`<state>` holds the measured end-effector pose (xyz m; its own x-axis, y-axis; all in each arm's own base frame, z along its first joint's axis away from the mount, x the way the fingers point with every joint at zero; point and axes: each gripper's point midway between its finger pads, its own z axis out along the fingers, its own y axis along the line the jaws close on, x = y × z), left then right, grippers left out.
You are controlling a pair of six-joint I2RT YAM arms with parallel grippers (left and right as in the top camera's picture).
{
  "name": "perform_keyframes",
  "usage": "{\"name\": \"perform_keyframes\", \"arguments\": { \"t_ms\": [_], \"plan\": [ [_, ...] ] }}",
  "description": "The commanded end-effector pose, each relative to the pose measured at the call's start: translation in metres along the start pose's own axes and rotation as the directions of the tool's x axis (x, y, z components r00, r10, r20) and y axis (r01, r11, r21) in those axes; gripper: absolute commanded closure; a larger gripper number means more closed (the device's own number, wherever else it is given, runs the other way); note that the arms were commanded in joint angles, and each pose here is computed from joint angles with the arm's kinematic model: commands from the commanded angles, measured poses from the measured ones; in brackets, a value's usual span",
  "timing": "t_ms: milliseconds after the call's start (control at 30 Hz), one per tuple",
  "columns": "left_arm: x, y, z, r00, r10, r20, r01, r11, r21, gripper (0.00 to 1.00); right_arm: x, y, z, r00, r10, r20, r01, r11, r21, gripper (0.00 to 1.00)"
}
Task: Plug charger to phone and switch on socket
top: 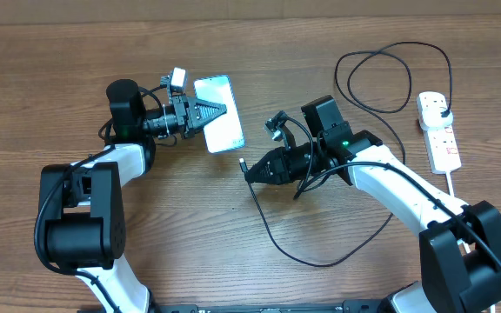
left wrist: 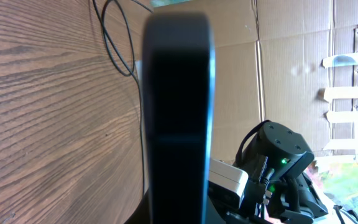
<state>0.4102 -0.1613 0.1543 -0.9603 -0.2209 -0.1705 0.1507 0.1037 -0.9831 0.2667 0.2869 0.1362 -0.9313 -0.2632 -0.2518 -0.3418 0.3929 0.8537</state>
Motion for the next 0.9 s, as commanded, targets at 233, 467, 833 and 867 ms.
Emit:
{"name": "perform_keyframes", "arguments": {
  "t_ms": [233, 467, 833, 867],
  "plan": [
    [0.005, -0.003, 0.010, 1.000, -0.020, -0.023, 0.020, 1.000, 0.005, 0.96, -0.010, 0.011, -0.001, 0.999, -0.024, 0.035, 0.025, 0.999, -0.026, 0.96],
    [0.006, -0.004, 0.011, 0.999, -0.020, -0.031, 0.020, 1.000, 0.008, 0.96, -0.009, 0.012, 0.014, 1.000, -0.018, 0.016, 0.019, 0.999, -0.036, 0.96],
    [0.009, -0.005, 0.011, 0.999, -0.002, -0.046, 0.003, 1.000, 0.016, 0.96, -0.015, 0.004, 0.021, 0.999, 0.029, 0.025, -0.028, 0.999, -0.043, 0.96],
    [0.009, -0.005, 0.011, 0.999, 0.000, -0.046, 0.000, 1.000, 0.016, 0.96, -0.015, 0.004, 0.021, 0.999, 0.029, 0.025, -0.028, 0.999, -0.043, 0.96]
  ]
}}
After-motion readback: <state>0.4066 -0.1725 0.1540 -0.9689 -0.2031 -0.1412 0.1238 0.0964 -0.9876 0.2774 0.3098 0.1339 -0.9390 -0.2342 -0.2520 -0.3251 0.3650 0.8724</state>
